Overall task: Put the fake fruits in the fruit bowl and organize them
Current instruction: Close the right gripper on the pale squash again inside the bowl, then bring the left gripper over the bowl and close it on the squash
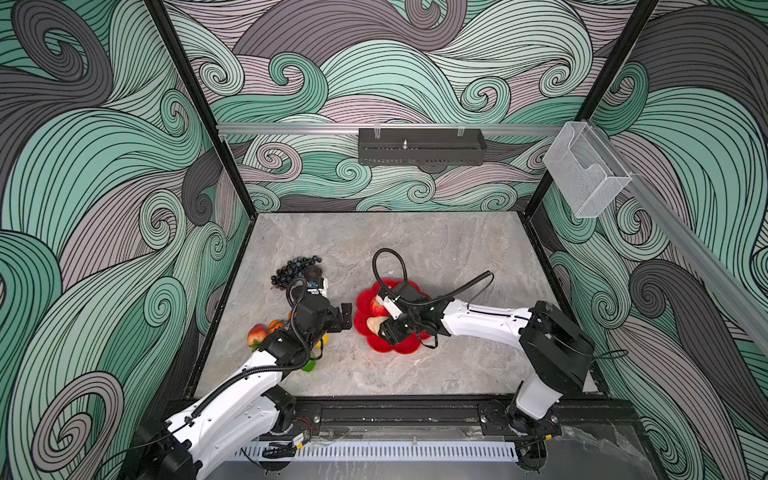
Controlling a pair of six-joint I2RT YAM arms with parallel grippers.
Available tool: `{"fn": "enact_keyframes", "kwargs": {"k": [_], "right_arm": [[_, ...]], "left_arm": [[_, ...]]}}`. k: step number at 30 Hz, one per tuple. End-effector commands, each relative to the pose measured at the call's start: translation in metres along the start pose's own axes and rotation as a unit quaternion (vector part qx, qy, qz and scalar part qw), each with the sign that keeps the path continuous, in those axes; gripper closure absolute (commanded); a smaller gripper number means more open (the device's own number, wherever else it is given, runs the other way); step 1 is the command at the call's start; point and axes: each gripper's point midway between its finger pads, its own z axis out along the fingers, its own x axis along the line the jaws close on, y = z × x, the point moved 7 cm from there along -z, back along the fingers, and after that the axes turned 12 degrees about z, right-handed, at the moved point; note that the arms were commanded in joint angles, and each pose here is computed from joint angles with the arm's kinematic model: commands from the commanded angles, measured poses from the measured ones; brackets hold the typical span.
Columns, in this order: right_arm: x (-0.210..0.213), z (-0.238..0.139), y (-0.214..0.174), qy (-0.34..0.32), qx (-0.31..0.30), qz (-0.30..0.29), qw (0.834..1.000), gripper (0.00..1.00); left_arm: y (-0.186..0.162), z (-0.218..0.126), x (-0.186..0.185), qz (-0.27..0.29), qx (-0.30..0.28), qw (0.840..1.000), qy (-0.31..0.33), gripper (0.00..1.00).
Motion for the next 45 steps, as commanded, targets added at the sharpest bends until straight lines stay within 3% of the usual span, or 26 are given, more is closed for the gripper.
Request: {"fn": "enact_keyframes", "kwargs": {"k": [1, 13, 18, 21, 29, 37, 41, 45], "right_arm": [[0.004, 0.0, 0.004, 0.011, -0.005, -0.013, 1.0, 0.44], [0.006, -0.024, -0.001, 0.025, -0.037, -0.032, 0.999, 0.77], [0.008, -0.042, -0.002, 0.042, -0.076, -0.035, 0.996, 0.79], [0.008, -0.049, -0.004, 0.052, -0.099, -0.039, 0.993, 0.8], [0.01, -0.066, 0.002, 0.085, -0.194, -0.035, 0.977, 0.85], [0.018, -0.073, 0.006, 0.126, -0.24, -0.042, 0.962, 0.88], [0.022, -0.073, 0.003, 0.14, -0.247, -0.049, 0.958, 0.88], [0.022, -0.072, 0.001, 0.141, -0.256, -0.048, 0.955, 0.88]], "left_arm": [[0.013, -0.003, 0.001, -0.002, -0.016, 1.0, 0.01, 0.02], [0.012, -0.001, 0.0, -0.002, -0.014, 1.0, 0.006, 0.02], [0.016, -0.002, -0.01, -0.015, -0.019, 0.999, -0.038, 0.01], [0.023, -0.006, -0.023, -0.04, -0.02, 0.994, -0.097, 0.02], [0.035, -0.011, -0.059, -0.116, 0.041, 0.963, -0.241, 0.01], [0.036, -0.003, -0.073, -0.147, 0.06, 0.943, -0.293, 0.01], [0.038, -0.001, -0.08, -0.149, 0.064, 0.937, -0.309, 0.06], [0.037, 0.002, -0.087, -0.145, 0.078, 0.934, -0.318, 0.19]]}}
